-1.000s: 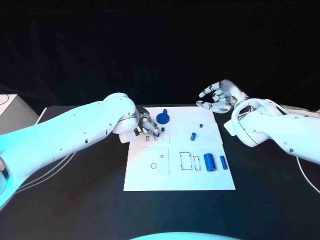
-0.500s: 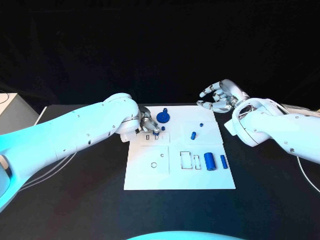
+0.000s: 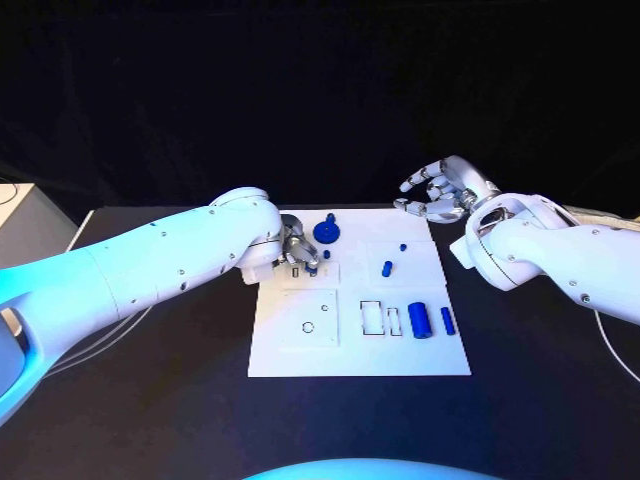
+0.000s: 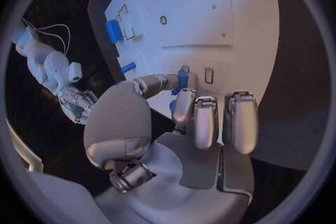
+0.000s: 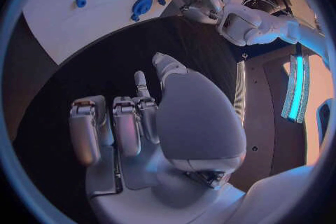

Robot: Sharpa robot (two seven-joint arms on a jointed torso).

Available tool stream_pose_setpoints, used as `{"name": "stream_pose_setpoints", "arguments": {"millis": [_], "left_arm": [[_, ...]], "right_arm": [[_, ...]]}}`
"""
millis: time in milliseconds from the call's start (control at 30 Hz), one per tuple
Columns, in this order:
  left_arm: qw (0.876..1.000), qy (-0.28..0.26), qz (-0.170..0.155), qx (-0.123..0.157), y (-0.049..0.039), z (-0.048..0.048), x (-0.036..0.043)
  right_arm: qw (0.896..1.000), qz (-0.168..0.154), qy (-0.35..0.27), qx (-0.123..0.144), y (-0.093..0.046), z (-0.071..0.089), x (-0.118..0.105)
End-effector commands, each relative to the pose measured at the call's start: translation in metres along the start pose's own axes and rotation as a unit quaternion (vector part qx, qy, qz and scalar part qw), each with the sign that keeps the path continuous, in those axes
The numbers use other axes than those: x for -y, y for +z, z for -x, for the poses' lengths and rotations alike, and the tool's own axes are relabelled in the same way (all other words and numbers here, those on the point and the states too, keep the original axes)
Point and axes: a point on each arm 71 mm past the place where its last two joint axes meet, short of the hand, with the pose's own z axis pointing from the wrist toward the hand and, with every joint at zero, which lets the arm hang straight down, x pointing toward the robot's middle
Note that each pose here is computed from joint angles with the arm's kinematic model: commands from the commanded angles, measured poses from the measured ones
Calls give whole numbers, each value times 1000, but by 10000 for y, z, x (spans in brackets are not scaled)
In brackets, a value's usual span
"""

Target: Assemble the parts on the task board

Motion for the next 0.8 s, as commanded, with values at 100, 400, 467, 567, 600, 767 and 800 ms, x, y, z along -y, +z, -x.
{"name": "stream_pose_setpoints", "arguments": {"millis": [100,400,467,567,600,767,800], "left_arm": [[1000,12,1,-11,6,-31,17],[1000,11,4,-9,25,-48,3],[1000,12,4,-9,26,-51,-2],[1000,13,5,-11,25,-54,-9],[1000,14,5,-11,25,-54,-12],[1000,17,7,-11,26,-51,-24],[1000,18,7,-11,27,-52,-25]], "right_arm": [[1000,6,-5,-6,0,-13,-10],[1000,6,-5,-6,-2,-13,-10],[1000,6,-5,-6,-3,-13,-10],[1000,6,-5,-6,-3,-11,-9],[1000,6,-6,-6,-4,-11,-8],[1000,6,-6,-6,-5,-8,-5],[1000,6,-6,-6,-6,-8,-6]]}}
